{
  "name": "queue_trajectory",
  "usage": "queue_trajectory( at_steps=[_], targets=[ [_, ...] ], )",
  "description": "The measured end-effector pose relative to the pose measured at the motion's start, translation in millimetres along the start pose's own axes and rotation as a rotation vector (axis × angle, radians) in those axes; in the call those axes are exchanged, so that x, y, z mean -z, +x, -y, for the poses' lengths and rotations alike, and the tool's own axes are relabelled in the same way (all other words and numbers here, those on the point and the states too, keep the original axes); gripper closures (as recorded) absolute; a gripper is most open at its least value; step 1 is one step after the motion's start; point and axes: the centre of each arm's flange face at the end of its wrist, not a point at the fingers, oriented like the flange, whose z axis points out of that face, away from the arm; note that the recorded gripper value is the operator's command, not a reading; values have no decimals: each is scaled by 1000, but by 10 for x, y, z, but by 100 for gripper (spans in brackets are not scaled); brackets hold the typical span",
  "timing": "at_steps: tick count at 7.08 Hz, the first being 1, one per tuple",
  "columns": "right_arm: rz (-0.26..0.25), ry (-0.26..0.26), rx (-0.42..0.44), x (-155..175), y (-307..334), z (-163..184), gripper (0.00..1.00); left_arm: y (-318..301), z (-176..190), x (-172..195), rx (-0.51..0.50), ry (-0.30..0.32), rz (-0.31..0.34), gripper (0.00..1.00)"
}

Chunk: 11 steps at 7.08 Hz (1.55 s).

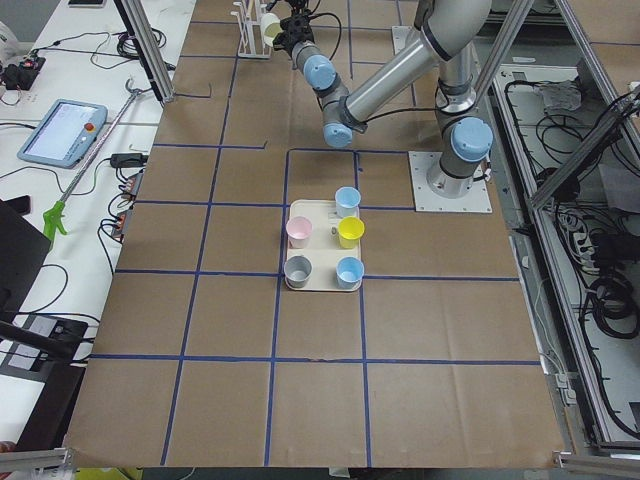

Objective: Transfer IKEA cup to right arm and place on rack

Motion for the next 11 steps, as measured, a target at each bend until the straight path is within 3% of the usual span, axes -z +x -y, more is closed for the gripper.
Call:
queue_trajectory(
  at_steps=[5, 7, 9, 11],
  targets=[
    [-9, -19, 6, -274, -63, 14, 3, -1, -4, -3, 2, 0, 0, 89],
    [-13, -21, 6, -298, -54, 11, 18, 3, 3, -1, 4, 0, -1, 88],
    [-15, -27, 6, -315, -45, 10, 40, 6, 8, 1, 7, 1, -1, 88],
    [-15, -30, 9, -316, -47, 8, 48, 9, 13, 2, 12, 1, -1, 86]
  ],
)
